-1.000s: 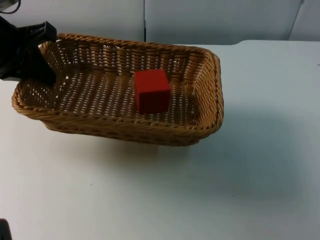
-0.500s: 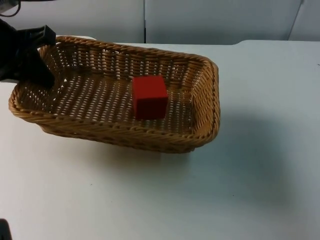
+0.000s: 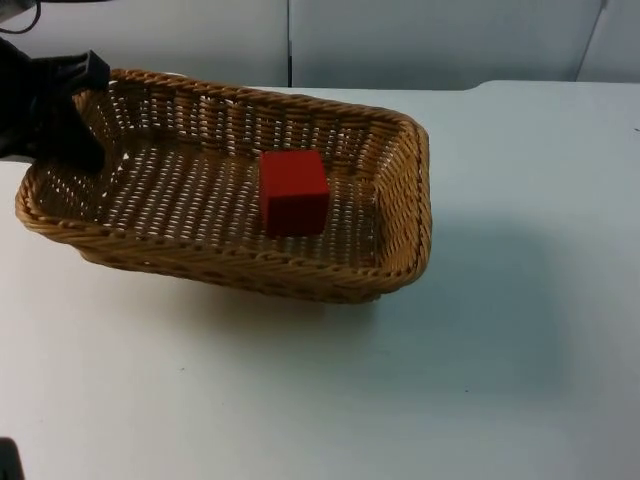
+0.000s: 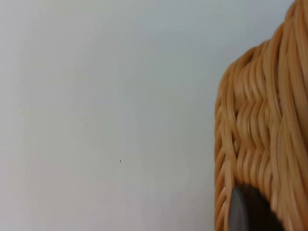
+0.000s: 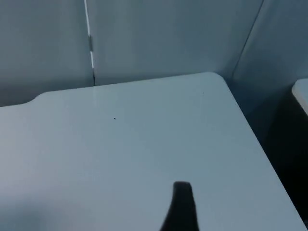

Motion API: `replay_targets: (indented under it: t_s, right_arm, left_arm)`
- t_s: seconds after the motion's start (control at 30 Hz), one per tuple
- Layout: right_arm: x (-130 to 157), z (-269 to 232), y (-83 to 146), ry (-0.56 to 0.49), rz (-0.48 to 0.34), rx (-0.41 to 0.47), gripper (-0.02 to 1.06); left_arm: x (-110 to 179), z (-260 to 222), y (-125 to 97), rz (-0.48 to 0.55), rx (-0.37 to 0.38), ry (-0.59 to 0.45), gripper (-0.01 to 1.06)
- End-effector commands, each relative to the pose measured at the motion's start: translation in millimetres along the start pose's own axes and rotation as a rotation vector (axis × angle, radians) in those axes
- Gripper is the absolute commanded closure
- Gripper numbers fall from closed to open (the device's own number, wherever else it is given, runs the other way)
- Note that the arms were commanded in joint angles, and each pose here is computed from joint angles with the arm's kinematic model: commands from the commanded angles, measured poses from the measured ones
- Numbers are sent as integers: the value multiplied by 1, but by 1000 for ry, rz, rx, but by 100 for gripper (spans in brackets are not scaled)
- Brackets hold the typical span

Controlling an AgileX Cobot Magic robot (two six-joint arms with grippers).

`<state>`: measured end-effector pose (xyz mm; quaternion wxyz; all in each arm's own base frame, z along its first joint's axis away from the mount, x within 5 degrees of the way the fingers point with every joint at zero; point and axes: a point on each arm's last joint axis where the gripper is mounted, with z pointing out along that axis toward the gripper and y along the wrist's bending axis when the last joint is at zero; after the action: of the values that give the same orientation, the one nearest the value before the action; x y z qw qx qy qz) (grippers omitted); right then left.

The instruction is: Pick up the basket with the left hand and place the cube into the basket with the right hand.

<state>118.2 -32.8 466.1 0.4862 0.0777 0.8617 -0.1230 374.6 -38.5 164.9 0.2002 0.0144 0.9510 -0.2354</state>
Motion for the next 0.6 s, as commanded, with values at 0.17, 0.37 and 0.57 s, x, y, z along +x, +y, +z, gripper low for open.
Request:
replay_targets:
  t_s: [0.17,0.37,0.57]
  right_arm:
    - [42,-16,5,-115,-39,-43,41]
    - [85,2,22,-98,-56,-170,44]
    - [116,-6,28,-130,-22,-225,49]
  left_arm:
    - [-5,-6,-5,-4,18,-33,105]
    - [-5,-6,-6,5,20,-30,105]
    - [-5,-6,-5,5,16,-36,105]
